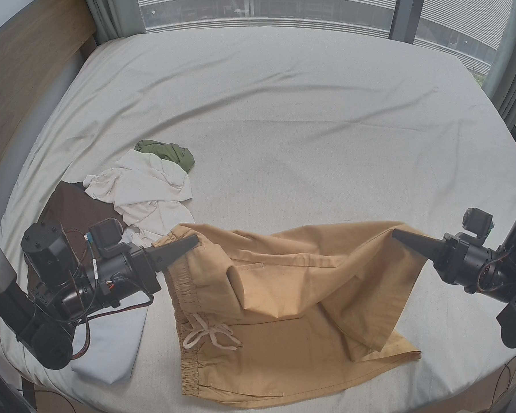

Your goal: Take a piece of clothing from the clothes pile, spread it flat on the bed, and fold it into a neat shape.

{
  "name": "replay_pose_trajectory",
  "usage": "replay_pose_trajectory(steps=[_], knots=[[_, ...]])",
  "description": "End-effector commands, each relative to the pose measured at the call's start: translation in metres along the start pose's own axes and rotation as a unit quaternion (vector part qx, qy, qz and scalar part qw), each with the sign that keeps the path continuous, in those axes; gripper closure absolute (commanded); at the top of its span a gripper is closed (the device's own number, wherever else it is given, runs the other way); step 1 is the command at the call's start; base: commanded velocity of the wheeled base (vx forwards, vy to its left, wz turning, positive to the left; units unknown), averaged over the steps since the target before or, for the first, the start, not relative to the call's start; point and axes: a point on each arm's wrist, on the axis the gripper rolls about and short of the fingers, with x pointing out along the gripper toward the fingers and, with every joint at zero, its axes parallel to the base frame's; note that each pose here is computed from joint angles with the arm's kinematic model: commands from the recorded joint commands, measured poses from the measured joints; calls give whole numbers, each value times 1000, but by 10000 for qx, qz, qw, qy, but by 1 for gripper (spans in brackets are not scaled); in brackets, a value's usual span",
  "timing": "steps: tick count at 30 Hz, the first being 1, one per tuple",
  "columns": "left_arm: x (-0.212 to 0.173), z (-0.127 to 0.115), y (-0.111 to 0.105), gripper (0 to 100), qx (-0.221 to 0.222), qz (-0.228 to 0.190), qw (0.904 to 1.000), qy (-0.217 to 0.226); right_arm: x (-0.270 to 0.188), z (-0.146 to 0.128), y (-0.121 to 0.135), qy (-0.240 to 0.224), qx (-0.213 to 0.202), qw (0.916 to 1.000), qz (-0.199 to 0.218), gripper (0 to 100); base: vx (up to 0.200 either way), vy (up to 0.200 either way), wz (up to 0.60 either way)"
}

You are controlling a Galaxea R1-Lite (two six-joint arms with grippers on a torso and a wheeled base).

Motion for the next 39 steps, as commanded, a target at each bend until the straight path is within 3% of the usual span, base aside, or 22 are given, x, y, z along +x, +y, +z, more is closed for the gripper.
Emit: replay_pose_trajectory(steps=[1, 17, 27, 39], knots=[[1, 0, 1, 100, -1, 1, 10000, -11, -3, 10, 1, -185, -82, 9998, -6, 100, 0, 0, 0], [1, 1, 0, 100, 7, -12, 10000, -18, -15, 34, -3, -654, -184, 9974, -224, 100, 0, 0, 0], [2, -1, 7, 100, -21, 97, 10000, 1, -16, 32, -5, -625, -147, 9976, -274, 100, 0, 0, 0], [0, 16, 16, 100, 109, 202, 9993, -302, -28, 36, -15, -598, -140, 9974, -374, 100, 0, 0, 0]])
